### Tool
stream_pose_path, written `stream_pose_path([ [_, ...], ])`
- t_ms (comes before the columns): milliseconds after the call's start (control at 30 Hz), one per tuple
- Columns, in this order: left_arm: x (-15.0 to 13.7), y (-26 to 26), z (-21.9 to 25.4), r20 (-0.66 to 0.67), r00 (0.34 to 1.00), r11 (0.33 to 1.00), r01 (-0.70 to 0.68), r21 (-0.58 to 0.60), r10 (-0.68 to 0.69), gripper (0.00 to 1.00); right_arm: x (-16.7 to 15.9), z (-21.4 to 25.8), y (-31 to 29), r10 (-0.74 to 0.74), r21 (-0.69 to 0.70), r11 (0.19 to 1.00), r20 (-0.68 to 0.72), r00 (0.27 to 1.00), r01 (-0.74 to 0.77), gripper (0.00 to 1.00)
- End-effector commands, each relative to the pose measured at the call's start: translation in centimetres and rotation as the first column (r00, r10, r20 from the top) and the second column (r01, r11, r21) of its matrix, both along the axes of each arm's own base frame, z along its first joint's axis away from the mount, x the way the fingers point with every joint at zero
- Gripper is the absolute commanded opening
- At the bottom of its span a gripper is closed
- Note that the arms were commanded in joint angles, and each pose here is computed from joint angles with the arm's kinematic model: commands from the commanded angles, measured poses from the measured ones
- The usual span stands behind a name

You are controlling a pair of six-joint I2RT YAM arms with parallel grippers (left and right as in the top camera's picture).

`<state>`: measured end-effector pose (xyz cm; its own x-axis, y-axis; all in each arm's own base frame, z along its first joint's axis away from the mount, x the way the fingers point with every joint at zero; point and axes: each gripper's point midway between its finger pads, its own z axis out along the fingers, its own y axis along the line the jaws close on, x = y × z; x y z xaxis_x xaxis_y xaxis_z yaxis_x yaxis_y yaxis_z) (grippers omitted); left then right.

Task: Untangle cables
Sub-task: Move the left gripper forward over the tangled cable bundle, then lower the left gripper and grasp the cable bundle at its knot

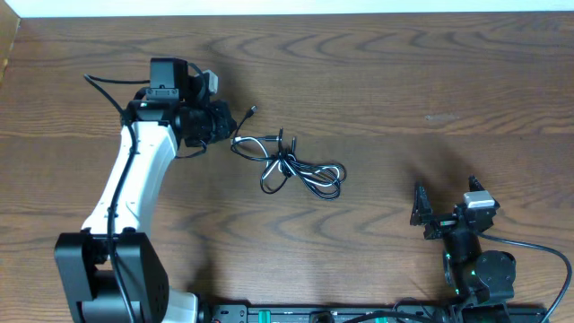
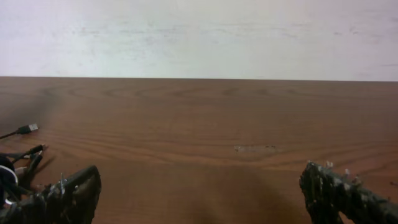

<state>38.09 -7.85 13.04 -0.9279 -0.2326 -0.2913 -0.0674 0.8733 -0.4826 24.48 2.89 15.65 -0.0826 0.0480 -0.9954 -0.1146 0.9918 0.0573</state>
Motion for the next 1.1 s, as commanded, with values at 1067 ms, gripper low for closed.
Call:
stream_pose_path([
  [1067, -0.59, 0.07, -0.86, -0.039, 0.999, 1.0, -0.013, 0.008, 0.013, 0.08, -0.03, -0.07, 0.1, 0.003, 0.001, 1.0, -0.002, 1.0, -0.003, 0.99],
])
